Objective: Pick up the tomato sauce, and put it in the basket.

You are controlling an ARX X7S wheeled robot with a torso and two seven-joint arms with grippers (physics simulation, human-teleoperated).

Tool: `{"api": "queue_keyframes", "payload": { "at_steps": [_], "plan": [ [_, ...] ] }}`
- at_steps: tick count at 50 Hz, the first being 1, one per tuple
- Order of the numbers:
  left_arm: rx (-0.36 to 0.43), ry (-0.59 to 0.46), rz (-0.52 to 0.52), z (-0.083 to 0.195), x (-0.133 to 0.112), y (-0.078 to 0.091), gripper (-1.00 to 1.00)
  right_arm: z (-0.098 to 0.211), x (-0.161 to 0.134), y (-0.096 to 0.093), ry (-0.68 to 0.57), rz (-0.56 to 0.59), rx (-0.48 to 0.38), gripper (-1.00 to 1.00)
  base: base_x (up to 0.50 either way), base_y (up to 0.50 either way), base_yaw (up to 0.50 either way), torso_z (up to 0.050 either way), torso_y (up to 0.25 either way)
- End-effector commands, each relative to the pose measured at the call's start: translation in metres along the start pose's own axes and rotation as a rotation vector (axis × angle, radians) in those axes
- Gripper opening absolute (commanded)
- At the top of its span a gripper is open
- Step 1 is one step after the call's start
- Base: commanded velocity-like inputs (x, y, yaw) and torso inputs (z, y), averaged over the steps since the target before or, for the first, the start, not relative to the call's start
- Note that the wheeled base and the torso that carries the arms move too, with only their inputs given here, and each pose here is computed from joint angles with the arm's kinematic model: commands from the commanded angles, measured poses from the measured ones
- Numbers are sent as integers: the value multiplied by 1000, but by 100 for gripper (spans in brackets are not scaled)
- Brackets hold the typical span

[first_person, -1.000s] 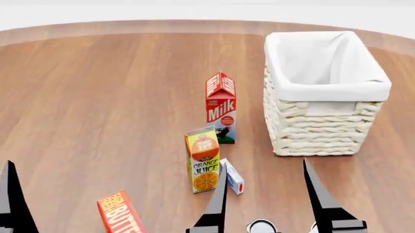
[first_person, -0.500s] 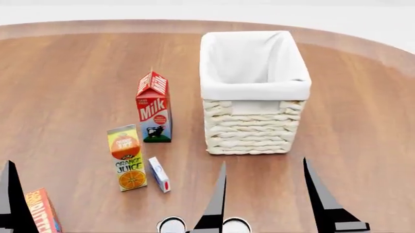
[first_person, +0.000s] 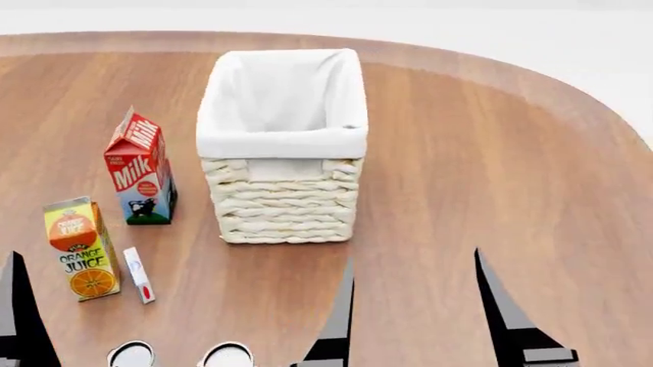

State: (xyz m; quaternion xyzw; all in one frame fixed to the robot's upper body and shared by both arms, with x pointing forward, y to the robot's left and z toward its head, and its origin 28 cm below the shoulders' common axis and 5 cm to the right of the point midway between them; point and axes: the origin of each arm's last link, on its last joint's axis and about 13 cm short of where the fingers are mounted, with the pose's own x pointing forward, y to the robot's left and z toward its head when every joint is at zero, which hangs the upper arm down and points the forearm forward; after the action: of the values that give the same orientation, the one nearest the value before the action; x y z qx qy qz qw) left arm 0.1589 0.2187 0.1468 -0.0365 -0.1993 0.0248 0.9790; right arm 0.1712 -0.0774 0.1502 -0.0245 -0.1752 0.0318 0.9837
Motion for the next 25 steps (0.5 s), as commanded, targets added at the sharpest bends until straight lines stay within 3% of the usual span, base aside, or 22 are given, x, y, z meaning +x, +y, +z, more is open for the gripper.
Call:
{"api": "queue_keyframes", "payload": {
  "at_steps": [1,25],
  "plan": [
    [1,1,0,0,0,0,100,-1,0,1,8,5,-9,100,363,-305,0,0,0],
    [-10,-2,0,2,0,0,100,-5,1,1,31,15,-30,100,493,-114,0,0,0]
  ]
}}
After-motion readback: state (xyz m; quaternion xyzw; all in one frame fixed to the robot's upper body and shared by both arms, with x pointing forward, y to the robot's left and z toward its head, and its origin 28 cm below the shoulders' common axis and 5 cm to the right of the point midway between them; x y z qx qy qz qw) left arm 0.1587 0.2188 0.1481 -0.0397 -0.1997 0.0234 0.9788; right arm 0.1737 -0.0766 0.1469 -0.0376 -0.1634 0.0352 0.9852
